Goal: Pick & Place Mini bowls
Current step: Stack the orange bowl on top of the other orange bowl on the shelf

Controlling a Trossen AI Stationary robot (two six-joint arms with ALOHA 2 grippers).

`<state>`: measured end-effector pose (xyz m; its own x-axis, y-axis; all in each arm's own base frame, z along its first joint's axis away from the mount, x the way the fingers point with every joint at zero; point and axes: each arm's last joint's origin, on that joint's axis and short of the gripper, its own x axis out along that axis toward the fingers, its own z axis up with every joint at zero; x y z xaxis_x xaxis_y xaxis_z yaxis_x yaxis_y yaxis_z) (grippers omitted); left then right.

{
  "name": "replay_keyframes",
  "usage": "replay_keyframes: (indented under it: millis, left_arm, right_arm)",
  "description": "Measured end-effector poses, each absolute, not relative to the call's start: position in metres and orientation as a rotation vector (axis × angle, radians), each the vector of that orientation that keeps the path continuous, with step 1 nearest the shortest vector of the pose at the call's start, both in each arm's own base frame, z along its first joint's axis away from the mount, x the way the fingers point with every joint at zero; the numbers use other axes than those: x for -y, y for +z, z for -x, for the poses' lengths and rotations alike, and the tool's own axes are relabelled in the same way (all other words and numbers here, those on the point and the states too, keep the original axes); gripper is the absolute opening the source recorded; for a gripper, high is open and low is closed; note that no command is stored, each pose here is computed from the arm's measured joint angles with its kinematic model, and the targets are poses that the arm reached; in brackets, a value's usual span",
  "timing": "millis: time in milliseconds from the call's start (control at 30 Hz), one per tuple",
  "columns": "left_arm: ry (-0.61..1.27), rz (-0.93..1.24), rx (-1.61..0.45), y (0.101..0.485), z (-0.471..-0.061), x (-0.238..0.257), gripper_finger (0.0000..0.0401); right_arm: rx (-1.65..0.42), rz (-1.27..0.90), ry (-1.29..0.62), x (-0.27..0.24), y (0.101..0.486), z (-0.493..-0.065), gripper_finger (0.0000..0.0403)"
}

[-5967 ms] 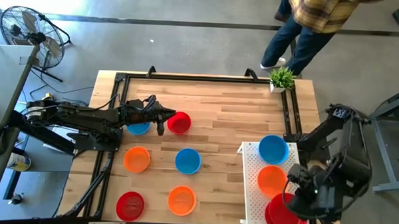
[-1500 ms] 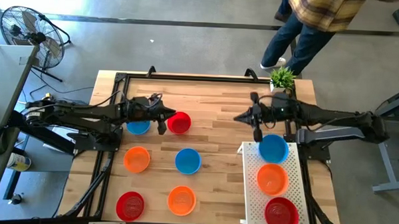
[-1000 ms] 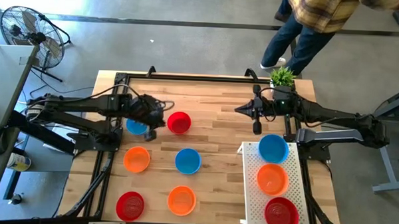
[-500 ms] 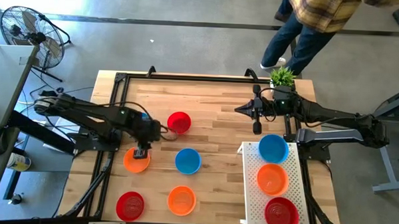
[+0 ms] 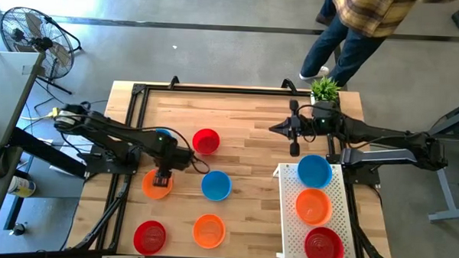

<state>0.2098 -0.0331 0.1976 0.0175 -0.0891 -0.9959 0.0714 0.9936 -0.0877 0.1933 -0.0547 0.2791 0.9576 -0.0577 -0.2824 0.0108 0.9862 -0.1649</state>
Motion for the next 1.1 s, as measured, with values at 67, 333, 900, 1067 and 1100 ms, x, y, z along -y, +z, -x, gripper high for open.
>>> replay_keyframes:
  millis: [67, 333, 900, 1067, 1100]
  left_arm:
    - [-0.146, 0.034, -1.549, 0.195, -0.213, 0.034, 0.0179]
    - [-0.151, 0.052, -1.573, 0.178, -0.207, 0.034, 0.01]
    - [0.015, 0.209, -1.217, 0.272, -0.233, -0.011, 0.0004]
    - [0.097, 0.277, -0.969, 0.306, -0.263, -0.05, 0.0002]
    - [0.111, 0.28, -0.924, 0.308, -0.273, -0.057, 0.0002]
  right_arm:
    - [-0.294, 0.162, -0.035, 0.055, 0.276, -0.193, 0.0]
    - [-0.282, 0.184, -0.034, 0.055, 0.278, -0.193, 0.0]
    - [-0.25, 0.201, -0.037, 0.055, 0.281, -0.194, 0.0]
    - [-0.249, 0.201, -0.037, 0.055, 0.281, -0.194, 0.0]
    - [-0.249, 0.201, -0.037, 0.055, 0.281, -0.194, 0.0]
